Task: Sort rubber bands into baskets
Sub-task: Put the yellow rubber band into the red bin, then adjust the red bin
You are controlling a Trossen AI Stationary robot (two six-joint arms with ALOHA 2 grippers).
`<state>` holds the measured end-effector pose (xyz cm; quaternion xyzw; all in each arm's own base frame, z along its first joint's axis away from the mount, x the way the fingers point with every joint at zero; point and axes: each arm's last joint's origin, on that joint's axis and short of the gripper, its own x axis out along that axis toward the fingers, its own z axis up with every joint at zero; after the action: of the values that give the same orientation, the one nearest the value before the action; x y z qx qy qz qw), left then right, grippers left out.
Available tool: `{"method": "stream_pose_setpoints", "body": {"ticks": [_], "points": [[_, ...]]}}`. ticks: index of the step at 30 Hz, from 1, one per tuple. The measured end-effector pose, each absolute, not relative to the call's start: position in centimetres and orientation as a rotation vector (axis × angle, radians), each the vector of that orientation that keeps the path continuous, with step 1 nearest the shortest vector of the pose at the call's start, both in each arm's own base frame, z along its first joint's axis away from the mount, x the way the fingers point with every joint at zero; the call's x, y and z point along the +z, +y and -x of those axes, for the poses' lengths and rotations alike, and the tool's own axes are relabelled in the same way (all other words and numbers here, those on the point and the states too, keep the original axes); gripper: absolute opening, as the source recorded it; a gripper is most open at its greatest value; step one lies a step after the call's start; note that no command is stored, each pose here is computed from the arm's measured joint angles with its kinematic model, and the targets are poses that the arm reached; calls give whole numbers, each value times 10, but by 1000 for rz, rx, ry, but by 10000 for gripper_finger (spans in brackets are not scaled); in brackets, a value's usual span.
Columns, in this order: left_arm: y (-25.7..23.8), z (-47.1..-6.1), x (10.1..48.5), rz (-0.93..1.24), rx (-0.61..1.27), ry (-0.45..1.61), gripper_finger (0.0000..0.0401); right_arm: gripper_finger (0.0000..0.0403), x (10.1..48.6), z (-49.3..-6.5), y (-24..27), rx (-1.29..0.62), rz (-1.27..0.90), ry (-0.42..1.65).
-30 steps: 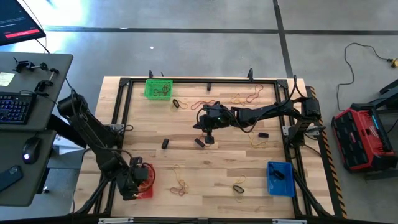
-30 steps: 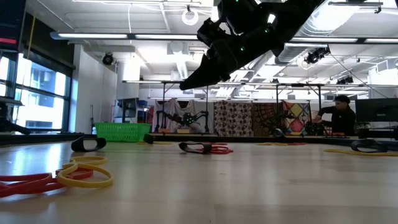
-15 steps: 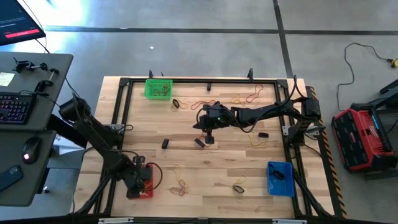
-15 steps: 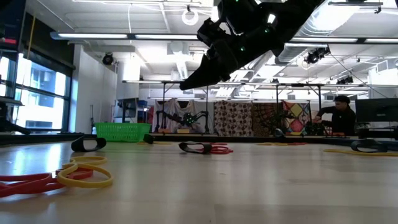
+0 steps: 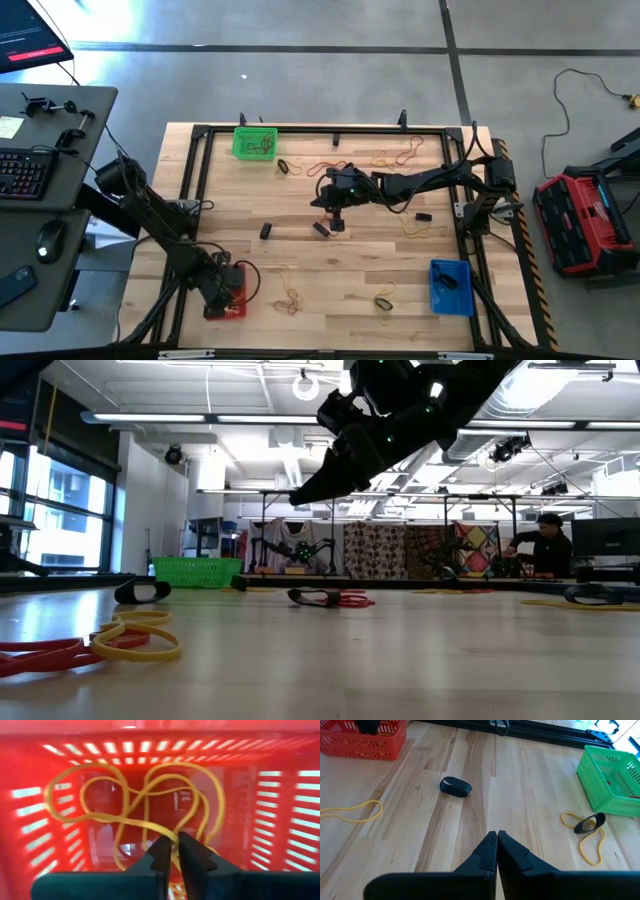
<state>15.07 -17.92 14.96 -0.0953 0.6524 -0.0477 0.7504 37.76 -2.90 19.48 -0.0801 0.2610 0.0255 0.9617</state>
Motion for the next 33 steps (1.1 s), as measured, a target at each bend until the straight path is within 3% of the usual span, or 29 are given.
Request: {"method": "stream_pose_setpoints", "body": {"ticks": [11,17,24,29,33], "points": [[-176,-148,158,161,-38,1497,108,0,194,-377,-29,53,162,534],[-176,-146,158,190,-53,1550,126,0,193,-377,-29,53,161,545],[-172,-140,164,228,-29,1598,82,0,193,-377,-29,54,160,549],[-168,-140,177,210,-71,1489,17,0,192,-376,-29,56,159,562],[-161,-143,189,226,-82,1366,6,0,191,-375,-29,56,158,568]]}}
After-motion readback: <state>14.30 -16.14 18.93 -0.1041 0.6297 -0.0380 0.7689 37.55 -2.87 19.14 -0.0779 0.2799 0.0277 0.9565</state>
